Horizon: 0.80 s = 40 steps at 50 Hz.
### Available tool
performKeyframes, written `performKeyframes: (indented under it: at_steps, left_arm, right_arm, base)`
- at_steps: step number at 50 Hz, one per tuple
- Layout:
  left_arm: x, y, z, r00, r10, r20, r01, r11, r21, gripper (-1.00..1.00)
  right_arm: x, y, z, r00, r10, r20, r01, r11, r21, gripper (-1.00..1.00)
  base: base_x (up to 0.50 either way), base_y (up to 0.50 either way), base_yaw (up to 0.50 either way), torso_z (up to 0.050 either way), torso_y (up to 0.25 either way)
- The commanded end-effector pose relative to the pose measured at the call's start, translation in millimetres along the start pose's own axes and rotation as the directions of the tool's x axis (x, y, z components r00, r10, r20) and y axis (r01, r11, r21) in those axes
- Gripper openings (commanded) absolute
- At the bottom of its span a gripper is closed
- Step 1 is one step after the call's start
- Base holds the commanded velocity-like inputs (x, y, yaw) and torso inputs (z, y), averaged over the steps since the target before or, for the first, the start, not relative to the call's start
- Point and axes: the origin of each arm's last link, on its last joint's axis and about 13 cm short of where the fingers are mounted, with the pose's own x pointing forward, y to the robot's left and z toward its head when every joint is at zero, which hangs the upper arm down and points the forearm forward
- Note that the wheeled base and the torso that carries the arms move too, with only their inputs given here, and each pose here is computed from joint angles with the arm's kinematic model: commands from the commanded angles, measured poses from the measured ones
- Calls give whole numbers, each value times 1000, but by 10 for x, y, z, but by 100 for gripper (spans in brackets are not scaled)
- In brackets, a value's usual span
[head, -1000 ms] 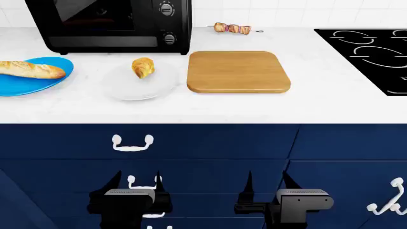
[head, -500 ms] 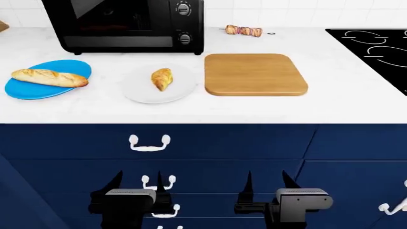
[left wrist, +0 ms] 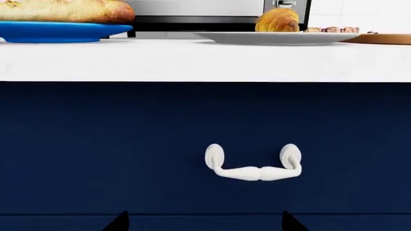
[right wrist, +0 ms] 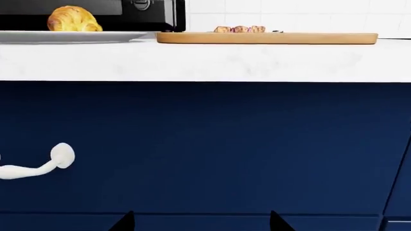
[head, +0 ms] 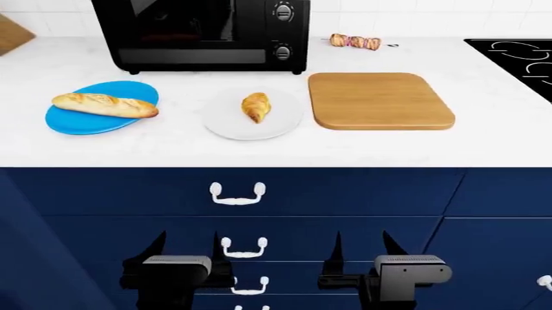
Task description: From the different types of pastries on the counter, select a croissant and place it on the cutting board. Then retrieve a jar of jam from the cabinet and place it alongside the croissant on the cutting board.
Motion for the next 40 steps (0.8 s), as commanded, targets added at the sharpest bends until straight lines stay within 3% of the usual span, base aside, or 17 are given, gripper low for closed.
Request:
performKeyframes:
  at_steps: [1,27,35,40]
  left_arm:
    - [-8,0,0,1000,0,0,0,1000,0,100]
    - [-5,9,7,1000,-1,-1,1,1000,-4,100]
    - [5,20,70,999,7,-34,-7,1000,-21,100]
    - [-26,-20,295,999,-39,-28,37,997,-65,100]
  right_arm:
    - [-3,2,1,1000,2,0,-2,1000,-2,100]
    - [4,12,-5,1000,6,-7,-6,1000,-5,100]
    - [14,8,58,1000,8,-22,-8,1000,-10,100]
    - [-13,14,286,999,27,-22,-27,999,22,100]
  base:
    - [0,258,0,0,0]
    - [0,380,0,0,0]
    - [0,7,0,0,0]
    - [0,0,0,0,0]
